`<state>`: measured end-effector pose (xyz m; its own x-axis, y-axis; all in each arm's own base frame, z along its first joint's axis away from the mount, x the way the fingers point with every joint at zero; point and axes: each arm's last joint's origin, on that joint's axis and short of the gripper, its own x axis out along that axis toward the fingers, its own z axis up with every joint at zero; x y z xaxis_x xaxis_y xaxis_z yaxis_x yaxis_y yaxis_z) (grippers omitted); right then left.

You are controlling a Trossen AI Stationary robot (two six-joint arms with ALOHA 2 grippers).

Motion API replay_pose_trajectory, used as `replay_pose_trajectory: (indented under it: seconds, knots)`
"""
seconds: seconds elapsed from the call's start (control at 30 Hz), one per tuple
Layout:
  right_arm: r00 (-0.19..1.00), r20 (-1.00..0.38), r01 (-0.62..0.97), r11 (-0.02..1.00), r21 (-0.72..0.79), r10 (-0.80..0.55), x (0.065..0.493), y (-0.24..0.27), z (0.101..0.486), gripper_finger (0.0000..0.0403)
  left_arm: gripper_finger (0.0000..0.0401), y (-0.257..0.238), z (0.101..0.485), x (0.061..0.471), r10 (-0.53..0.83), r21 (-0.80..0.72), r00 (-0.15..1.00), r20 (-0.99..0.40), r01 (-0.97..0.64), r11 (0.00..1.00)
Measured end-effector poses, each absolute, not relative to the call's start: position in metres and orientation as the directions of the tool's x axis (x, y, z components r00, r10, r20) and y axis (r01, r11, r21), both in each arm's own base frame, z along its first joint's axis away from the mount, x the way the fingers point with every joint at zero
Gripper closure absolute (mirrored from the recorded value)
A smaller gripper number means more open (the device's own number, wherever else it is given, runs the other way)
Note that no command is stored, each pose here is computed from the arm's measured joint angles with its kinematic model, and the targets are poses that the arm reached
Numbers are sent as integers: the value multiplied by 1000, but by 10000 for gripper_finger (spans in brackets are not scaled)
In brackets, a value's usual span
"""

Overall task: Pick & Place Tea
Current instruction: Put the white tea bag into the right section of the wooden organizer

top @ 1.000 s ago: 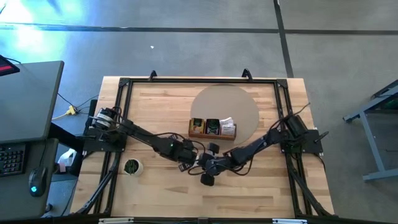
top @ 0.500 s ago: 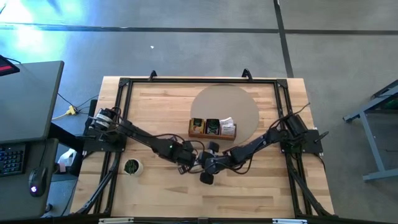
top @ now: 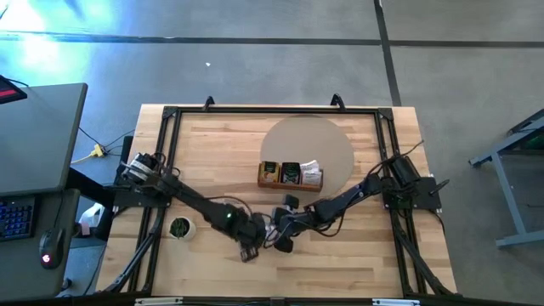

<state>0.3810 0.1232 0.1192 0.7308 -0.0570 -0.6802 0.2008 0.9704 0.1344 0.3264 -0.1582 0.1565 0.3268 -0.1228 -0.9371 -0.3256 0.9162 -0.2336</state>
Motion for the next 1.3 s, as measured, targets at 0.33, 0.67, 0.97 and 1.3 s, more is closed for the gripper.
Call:
replay_pose_trajectory:
  seconds: [0.33,0.67,0.97,1.3]
  knots:
    - [745,-667,137,972,191,26,371,137,146,402,300,-166,163,329,-95,-210,394,-914,-261,942]
    - [698,-716,109,985,137,23,363,142,141,339,300,-166,164,332,-96,-196,431,-897,-193,961]
    - [700,-711,213,970,118,-67,362,141,138,258,300,-167,163,333,-104,-201,430,-897,-186,962]
    - [707,-707,194,968,161,-25,371,145,113,246,300,-166,160,333,-90,-186,421,-902,-193,963]
